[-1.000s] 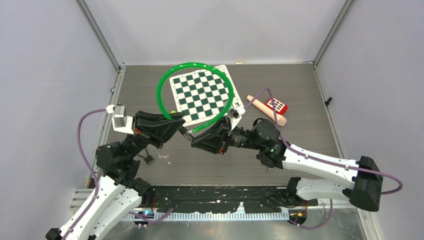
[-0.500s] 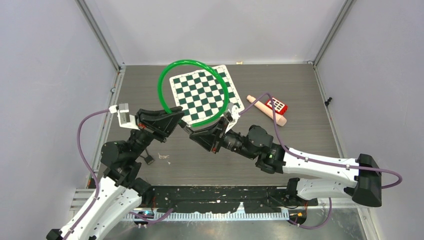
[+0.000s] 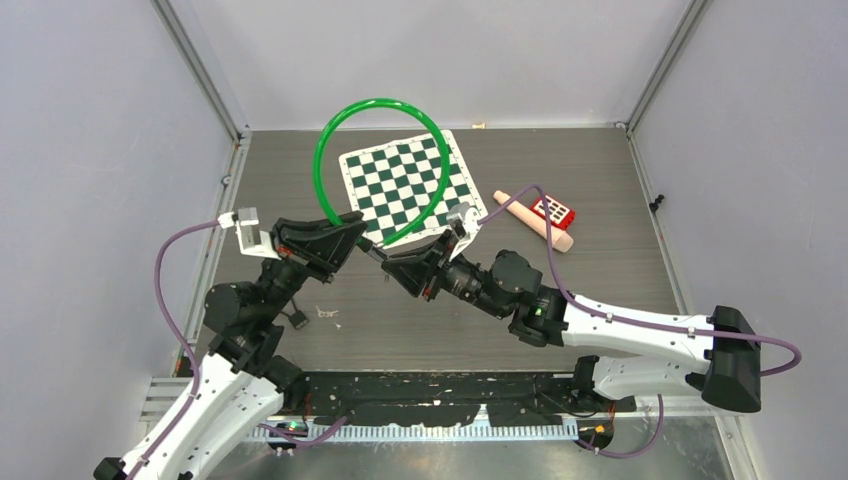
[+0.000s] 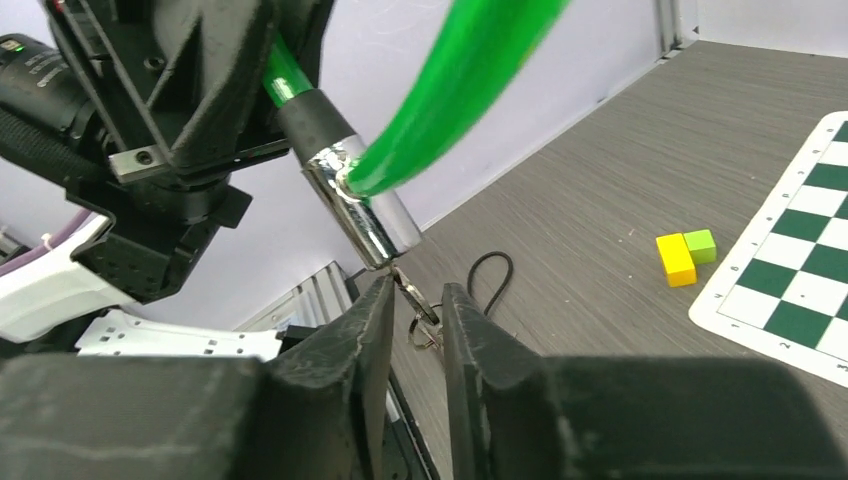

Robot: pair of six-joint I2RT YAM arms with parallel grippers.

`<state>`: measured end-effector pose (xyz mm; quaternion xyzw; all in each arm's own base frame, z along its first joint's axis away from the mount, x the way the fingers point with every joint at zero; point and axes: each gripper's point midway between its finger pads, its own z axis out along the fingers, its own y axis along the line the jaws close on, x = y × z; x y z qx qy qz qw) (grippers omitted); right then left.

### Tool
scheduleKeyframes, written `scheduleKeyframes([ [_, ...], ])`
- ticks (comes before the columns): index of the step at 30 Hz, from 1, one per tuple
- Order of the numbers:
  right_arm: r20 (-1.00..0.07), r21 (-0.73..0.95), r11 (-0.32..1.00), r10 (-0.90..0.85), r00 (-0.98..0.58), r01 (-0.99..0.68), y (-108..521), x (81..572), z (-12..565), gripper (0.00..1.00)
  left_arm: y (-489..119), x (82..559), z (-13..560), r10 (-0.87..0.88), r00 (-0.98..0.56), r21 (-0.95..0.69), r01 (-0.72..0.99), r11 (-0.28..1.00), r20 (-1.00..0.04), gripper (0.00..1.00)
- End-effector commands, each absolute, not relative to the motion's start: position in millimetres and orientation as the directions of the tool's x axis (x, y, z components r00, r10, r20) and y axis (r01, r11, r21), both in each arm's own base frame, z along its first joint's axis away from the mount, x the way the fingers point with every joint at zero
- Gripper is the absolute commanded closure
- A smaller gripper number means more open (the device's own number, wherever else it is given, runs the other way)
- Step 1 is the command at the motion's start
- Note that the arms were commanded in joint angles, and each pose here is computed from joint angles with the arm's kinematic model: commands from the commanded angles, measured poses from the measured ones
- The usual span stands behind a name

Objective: Lock with the key
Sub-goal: Lock the lock.

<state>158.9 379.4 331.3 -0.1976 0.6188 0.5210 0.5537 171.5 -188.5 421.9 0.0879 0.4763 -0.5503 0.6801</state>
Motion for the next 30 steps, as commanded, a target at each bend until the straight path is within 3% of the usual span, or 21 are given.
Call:
scheduleKeyframes([
  [1, -0.869, 0.465, 0.435, 0.389, -0.305, -0.771, 370, 176, 336, 0.66, -169, 138, 474, -0.761, 0.057, -0.292, 0.903, 0.316, -0.646, 1.0],
  [9, -0.889, 0.416, 0.379, 0.362, -0.281, -0.827, 369, 162, 341, 0.44, -167, 135, 476, -0.761, 0.064, -0.284, 0.905, 0.317, -0.645, 1.0],
  [14, -0.928, 0.316, 0.275, 0.29, -0.235, -0.908, 375, 138, 344, 0.33, -168, 135, 476, -0.755, 0.059, -0.286, 0.904, 0.318, -0.653, 1.0],
  [26, -0.952, 0.184, 0.264, 0.287, -0.105, -0.947, 372, 135, 364, 0.31, -180, 145, 467, -0.709, 0.002, -0.32, 0.891, 0.322, -0.706, 1.0],
  [30, -0.946, 0.192, 0.3, 0.31, -0.095, -0.934, 373, 144, 368, 0.35, -185, 144, 468, -0.694, -0.016, -0.317, 0.897, 0.308, -0.72, 1.0],
])
